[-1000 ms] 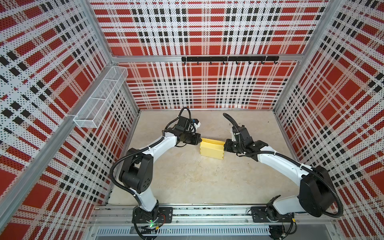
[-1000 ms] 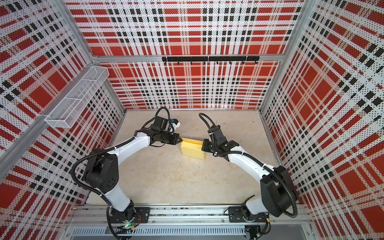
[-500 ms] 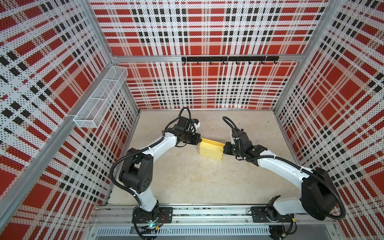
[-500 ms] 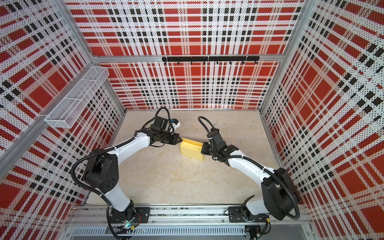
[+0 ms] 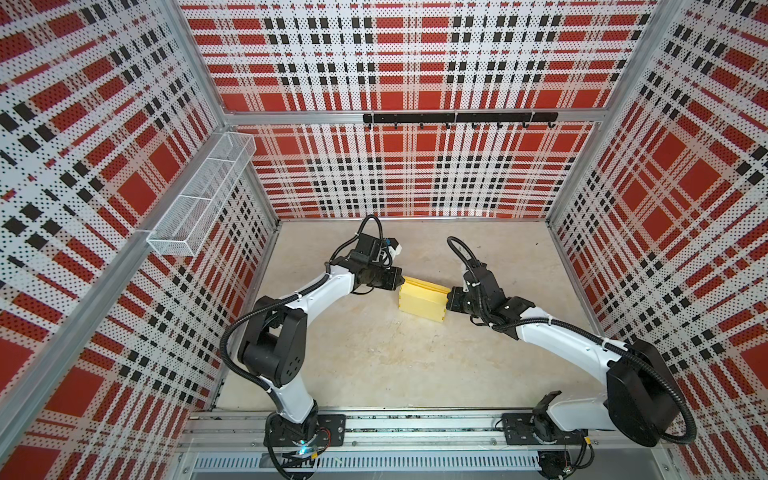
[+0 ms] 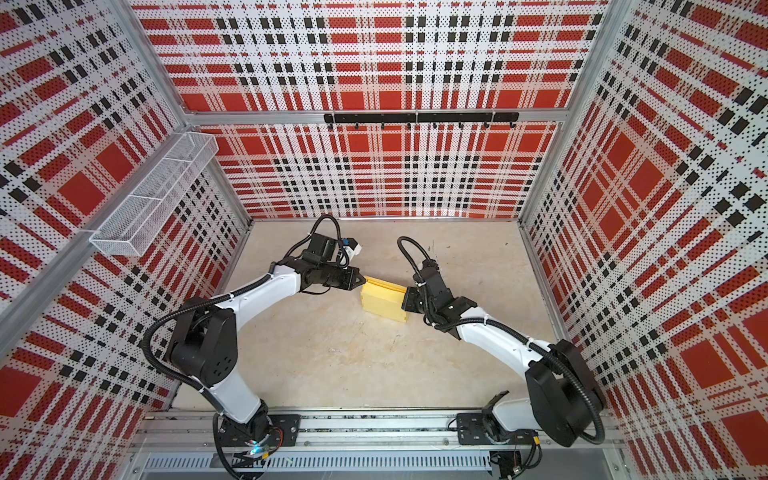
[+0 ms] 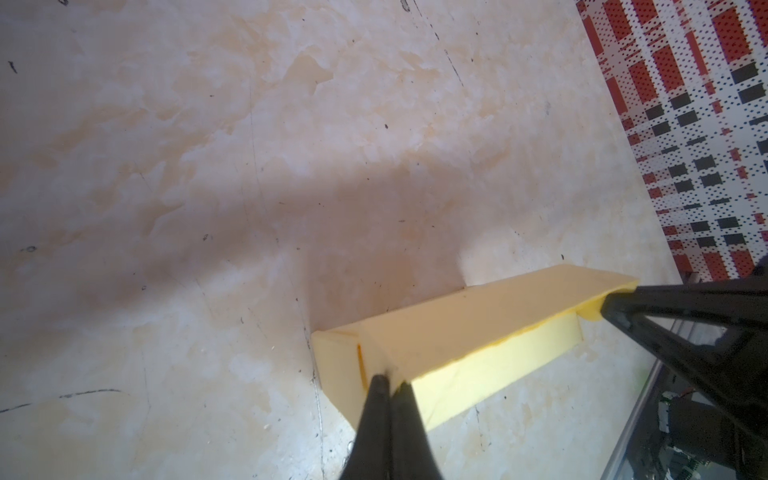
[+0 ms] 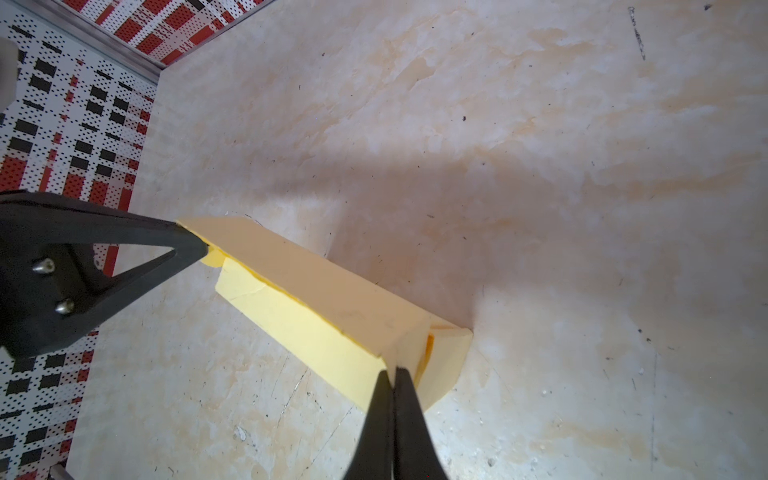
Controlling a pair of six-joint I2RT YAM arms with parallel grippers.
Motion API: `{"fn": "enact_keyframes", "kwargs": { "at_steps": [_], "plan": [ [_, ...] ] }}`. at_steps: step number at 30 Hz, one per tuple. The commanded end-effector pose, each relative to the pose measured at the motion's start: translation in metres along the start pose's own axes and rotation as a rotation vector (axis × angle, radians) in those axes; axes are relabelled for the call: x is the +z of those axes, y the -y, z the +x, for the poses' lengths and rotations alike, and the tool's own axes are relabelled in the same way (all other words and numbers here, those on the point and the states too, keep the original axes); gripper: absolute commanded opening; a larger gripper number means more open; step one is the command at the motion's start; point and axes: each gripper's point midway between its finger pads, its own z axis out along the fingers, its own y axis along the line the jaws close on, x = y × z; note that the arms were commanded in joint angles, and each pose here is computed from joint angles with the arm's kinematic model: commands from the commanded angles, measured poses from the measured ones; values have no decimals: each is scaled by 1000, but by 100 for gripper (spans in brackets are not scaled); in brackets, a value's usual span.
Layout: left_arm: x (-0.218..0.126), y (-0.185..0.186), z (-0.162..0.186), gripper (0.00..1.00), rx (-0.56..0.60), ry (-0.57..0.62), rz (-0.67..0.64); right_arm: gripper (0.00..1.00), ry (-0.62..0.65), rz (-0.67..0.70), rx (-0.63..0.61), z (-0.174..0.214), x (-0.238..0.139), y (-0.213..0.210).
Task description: Fold the paper box
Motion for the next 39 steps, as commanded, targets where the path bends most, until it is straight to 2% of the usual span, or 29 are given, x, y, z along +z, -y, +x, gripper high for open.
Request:
{"fn": "enact_keyframes", "kwargs": {
  "at_steps": [1, 6, 10, 18, 32, 39],
  "plan": [
    [6, 6, 20, 0, -19, -60, 6, 0, 104, -104, 80, -29, -15, -29],
    [6, 7, 19, 0, -25, -59, 11, 0, 126, -128, 139, -33, -16, -32],
    [5, 8, 17, 0, -21, -58, 12, 0, 92, -132, 95, -26, -12, -33],
    [8, 4, 19, 0, -24, -60, 5, 0, 39, -75, 16, 3, -7, -9],
    [9, -1, 29, 0, 11, -61, -15, 0, 98, -24, -63, 11, -5, -6],
    [4, 0, 33, 0, 37, -47, -20, 0, 125, -4, -52, 21, -4, -3]
  ]
}}
